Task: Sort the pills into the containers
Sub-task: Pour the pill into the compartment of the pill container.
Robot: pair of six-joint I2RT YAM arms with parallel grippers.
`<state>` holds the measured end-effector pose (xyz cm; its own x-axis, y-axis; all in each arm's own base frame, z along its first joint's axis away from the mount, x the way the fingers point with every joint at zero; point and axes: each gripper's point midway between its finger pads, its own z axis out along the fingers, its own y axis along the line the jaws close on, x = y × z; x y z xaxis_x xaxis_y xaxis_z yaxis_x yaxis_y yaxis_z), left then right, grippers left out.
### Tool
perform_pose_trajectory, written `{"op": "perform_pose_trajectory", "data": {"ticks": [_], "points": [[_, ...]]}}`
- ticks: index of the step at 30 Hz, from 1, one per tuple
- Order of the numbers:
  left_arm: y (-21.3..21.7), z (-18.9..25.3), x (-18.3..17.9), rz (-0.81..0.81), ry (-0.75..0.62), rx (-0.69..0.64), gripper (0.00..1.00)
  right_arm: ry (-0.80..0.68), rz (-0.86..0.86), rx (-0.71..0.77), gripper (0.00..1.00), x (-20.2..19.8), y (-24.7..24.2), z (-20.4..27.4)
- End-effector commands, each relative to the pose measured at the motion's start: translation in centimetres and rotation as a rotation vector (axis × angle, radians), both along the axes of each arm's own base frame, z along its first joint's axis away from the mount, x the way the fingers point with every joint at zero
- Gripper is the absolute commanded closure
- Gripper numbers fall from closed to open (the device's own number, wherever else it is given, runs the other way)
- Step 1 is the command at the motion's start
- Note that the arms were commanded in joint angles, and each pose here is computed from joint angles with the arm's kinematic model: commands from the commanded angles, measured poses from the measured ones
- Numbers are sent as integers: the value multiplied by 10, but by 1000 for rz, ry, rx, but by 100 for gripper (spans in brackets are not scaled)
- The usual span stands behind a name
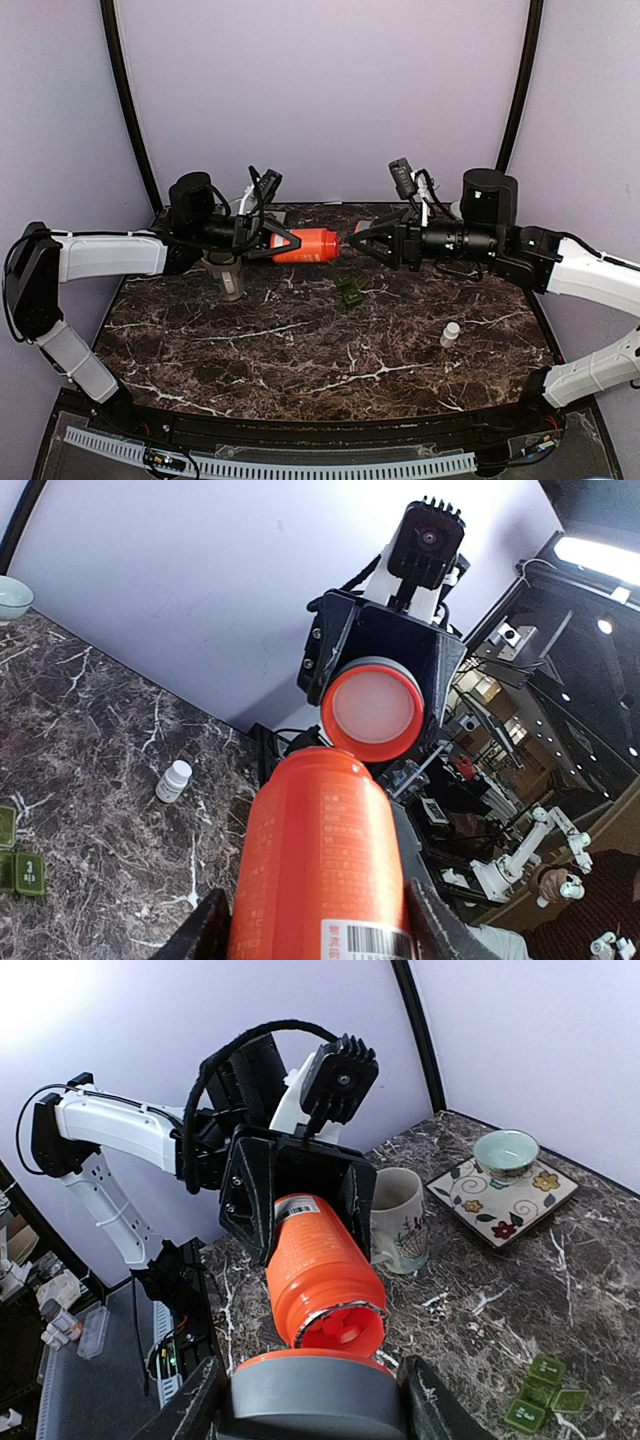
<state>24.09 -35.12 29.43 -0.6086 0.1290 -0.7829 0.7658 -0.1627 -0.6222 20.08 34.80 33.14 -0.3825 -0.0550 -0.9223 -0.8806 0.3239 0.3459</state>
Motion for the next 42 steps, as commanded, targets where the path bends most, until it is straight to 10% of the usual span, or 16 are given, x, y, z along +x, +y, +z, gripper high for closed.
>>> {"op": "perform_pose_trajectory", "data": {"ticks": [1, 42], "points": [[-3, 3, 9, 111, -73, -1, 100, -21, -129, 15, 73, 14, -19, 2], [-31, -136, 71, 467, 65, 46, 100, 1, -356, 22, 74, 16, -77, -34]]}}
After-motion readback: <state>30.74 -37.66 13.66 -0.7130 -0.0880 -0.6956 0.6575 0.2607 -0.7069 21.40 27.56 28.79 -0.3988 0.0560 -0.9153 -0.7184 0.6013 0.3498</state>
